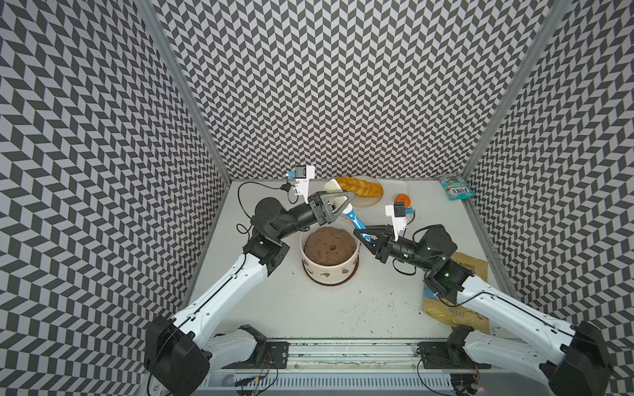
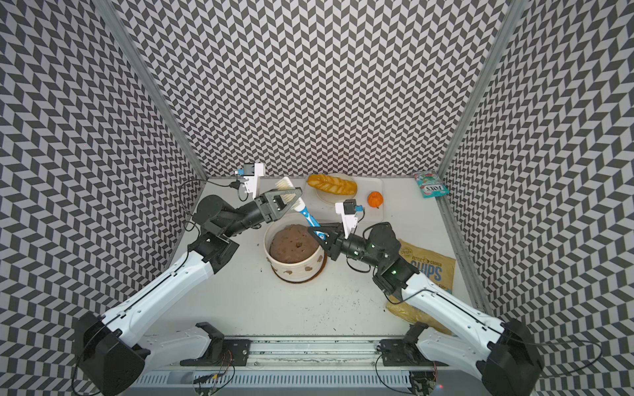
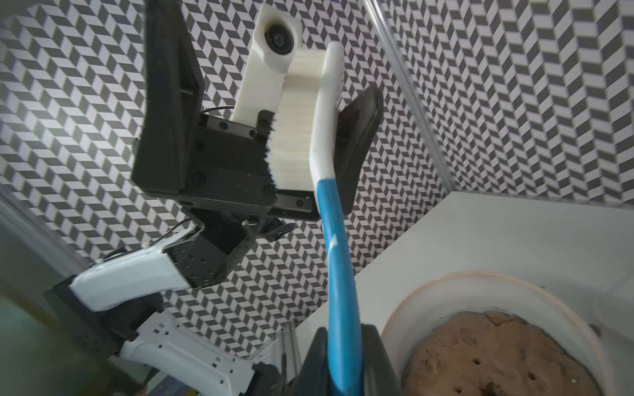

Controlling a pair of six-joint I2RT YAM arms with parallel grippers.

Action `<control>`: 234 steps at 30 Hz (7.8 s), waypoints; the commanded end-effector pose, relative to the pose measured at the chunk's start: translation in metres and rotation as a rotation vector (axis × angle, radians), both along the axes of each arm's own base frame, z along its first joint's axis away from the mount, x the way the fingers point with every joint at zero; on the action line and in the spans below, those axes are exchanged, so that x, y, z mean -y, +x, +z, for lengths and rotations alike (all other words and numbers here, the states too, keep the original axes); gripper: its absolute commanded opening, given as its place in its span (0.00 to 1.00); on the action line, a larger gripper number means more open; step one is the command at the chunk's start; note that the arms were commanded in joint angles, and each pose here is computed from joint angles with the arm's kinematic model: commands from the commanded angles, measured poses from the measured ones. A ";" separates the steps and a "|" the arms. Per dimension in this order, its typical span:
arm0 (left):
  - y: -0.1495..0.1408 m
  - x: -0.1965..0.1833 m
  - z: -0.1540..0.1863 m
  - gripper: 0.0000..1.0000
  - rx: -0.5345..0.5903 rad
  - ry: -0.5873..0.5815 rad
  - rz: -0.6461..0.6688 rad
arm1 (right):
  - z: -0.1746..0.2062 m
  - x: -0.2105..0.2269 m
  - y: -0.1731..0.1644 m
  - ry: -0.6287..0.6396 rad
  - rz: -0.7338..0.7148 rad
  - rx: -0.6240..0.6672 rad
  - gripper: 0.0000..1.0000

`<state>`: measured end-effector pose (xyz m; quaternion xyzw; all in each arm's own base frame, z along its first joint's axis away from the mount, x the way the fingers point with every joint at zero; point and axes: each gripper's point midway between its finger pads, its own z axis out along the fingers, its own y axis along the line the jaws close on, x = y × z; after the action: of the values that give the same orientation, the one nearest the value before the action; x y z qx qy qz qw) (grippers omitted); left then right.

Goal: Scrub the dried mud off the ceramic pot
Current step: Adjust the brush.

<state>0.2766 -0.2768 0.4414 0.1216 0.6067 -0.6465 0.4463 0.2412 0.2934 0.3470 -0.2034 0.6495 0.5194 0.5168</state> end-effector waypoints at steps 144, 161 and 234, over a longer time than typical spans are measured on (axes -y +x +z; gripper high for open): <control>0.018 -0.012 -0.030 0.25 -0.261 -0.054 0.047 | 0.059 0.031 -0.043 0.535 0.250 -0.366 0.69; 0.012 -0.003 -0.033 0.24 -0.247 -0.042 0.044 | 0.058 0.028 -0.023 0.612 0.212 -0.409 0.45; 0.033 -0.021 -0.065 0.66 -0.198 0.208 0.197 | 0.048 0.048 0.014 0.428 0.016 -0.278 0.00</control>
<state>0.3018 -0.2718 0.3746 0.0293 0.6938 -0.5987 0.3991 0.2591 0.2536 0.3699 0.0423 0.5927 0.7070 0.3835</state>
